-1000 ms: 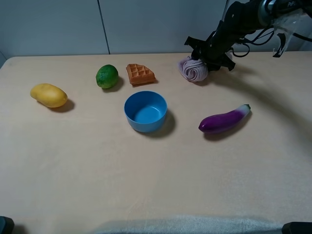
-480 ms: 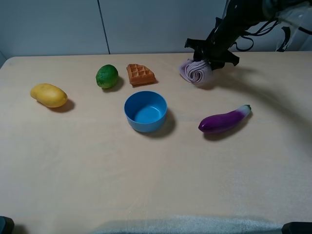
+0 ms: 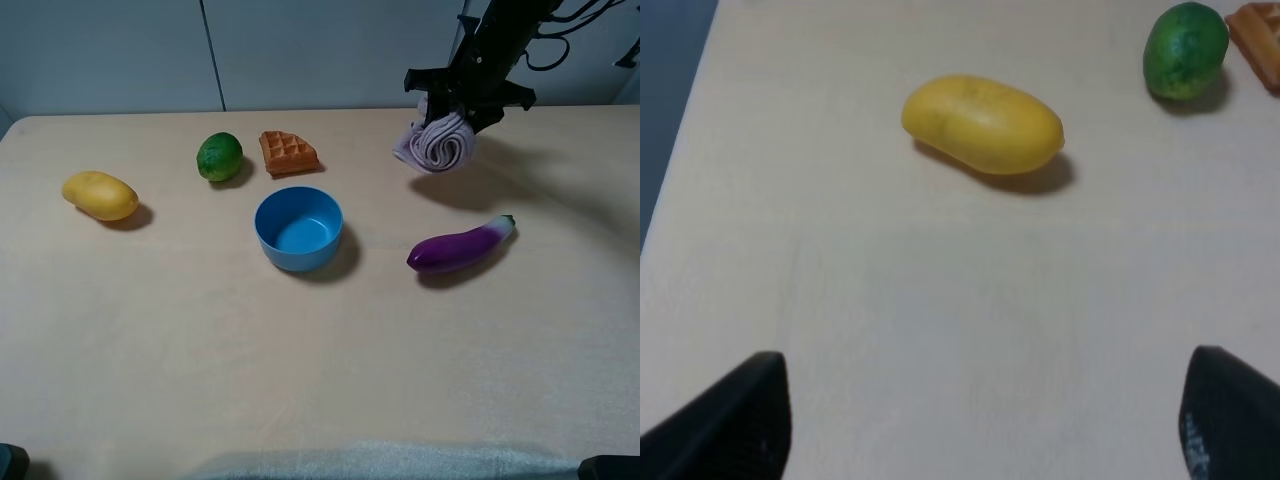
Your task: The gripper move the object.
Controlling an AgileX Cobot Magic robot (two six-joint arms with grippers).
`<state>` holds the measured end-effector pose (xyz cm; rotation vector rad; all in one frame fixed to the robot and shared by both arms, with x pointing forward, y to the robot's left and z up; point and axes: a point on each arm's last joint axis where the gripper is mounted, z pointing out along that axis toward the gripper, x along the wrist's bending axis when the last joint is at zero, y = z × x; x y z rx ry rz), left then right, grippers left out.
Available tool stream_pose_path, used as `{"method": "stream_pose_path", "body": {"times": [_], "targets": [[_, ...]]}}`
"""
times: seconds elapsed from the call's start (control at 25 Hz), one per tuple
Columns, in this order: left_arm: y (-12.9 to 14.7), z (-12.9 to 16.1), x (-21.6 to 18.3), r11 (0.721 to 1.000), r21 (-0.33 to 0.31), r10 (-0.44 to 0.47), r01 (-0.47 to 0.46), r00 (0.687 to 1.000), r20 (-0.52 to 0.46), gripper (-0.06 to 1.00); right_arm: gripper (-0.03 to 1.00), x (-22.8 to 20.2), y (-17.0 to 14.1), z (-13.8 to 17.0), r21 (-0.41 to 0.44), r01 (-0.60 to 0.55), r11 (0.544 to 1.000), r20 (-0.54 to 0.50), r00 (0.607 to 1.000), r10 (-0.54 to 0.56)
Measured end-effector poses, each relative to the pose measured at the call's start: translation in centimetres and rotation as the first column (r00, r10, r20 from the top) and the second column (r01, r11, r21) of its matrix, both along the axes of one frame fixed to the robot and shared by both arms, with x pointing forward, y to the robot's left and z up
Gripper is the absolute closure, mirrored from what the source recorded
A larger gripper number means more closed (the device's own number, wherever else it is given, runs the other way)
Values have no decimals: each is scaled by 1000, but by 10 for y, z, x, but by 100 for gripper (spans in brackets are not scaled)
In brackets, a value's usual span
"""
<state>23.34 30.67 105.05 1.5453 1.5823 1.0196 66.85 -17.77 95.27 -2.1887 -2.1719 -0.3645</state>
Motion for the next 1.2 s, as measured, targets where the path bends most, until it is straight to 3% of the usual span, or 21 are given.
{"method": "stream_pose_path", "body": {"times": [0.4,0.72,1.2], "targets": [[0,0,0,1000,0,0,0,1000,0,10,59,-25,-9,62,-30,-76,997,26,997,77],[0,0,0,1000,0,0,0,1000,0,10,59,-61,-11,82,-50,-164,985,25,986,166],[0,0,0,1000,0,0,0,1000,0,10,59,-110,79,91,-39,-430,902,47,901,432]]}}
